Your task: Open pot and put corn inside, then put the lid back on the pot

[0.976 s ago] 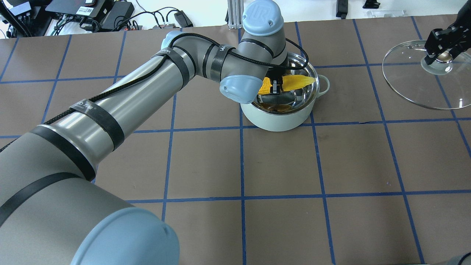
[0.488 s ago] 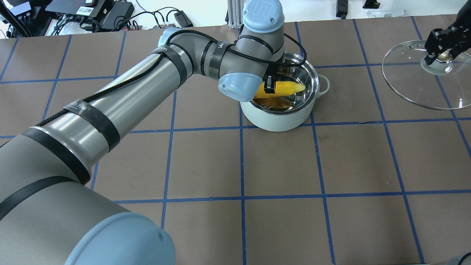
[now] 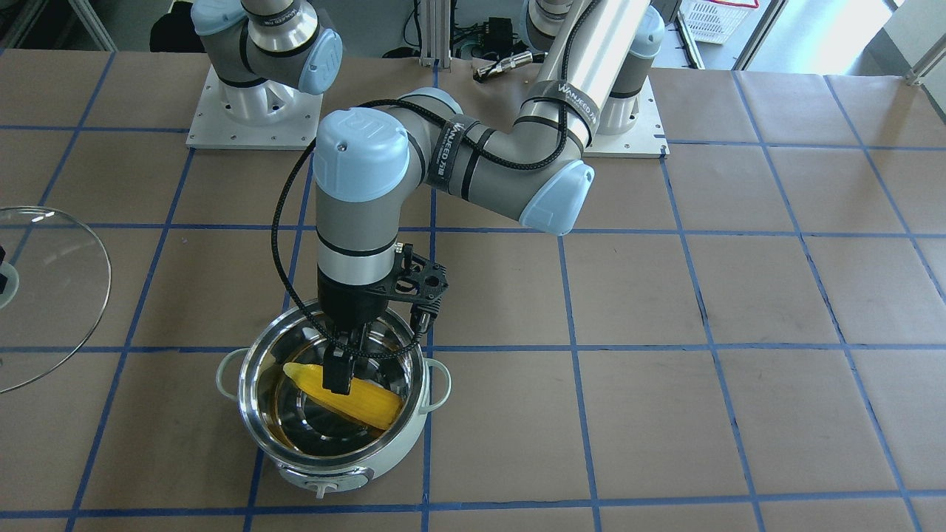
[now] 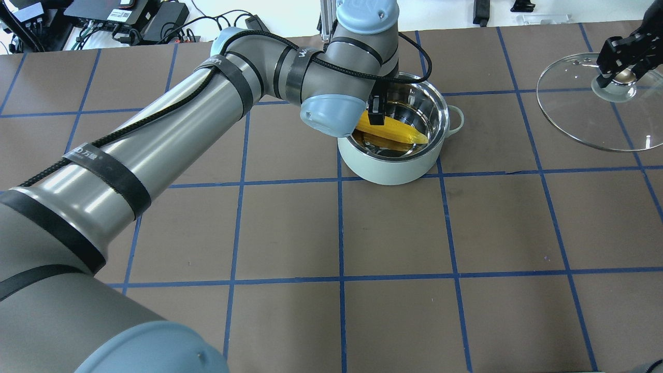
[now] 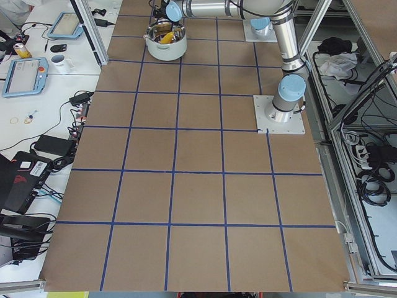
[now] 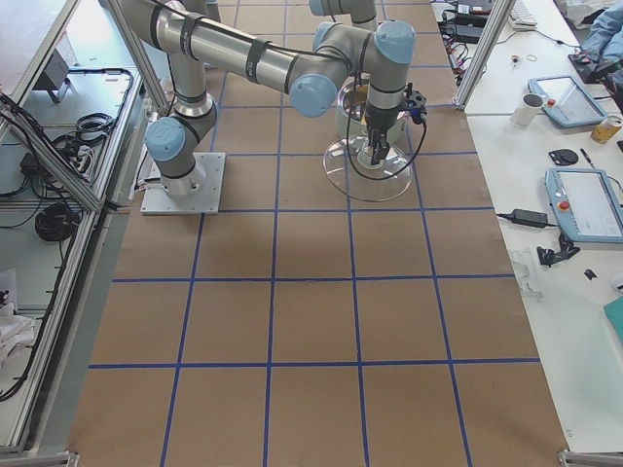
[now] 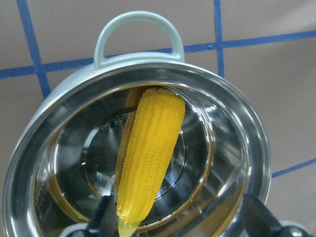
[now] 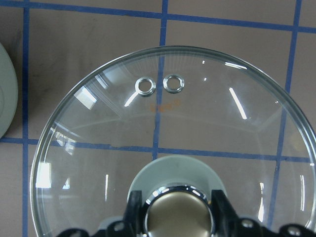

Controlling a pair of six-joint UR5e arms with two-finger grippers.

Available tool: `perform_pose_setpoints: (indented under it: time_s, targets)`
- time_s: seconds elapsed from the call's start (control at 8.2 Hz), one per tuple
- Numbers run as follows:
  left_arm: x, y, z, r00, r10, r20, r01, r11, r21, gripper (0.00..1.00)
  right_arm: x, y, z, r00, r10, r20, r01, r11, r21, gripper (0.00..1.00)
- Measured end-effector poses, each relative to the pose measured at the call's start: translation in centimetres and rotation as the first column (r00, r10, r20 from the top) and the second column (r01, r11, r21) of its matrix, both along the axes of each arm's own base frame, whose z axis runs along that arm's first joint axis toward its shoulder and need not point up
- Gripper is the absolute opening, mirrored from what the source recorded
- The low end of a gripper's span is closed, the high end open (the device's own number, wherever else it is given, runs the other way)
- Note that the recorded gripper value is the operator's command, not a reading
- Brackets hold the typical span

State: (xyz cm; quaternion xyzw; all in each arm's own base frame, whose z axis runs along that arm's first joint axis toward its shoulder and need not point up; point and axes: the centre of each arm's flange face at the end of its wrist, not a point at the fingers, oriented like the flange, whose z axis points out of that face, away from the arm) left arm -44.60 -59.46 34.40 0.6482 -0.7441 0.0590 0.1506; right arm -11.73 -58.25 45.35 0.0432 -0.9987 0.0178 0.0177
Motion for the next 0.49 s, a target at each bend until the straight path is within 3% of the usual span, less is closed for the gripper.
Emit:
perform_pose_setpoints:
  time_s: [0.24, 0.49]
  targets:
    - [0.9, 0.8, 2.9, 0.994, -0.104, 0.030, 0.105, 0.994, -0.019, 0.97, 2.7, -0.5, 0.6, 1.000, 0.007, -0.002, -0.007, 1.000, -0.018, 0.22]
    - [3.9, 0.4, 5.7, 0.965, -0.246, 0.090, 0.249, 0.968, -0.028, 0.99, 7.1, -1.4, 1.1, 1.000, -0.015, -0.007, 0.014, 0.999, -0.048, 0.23]
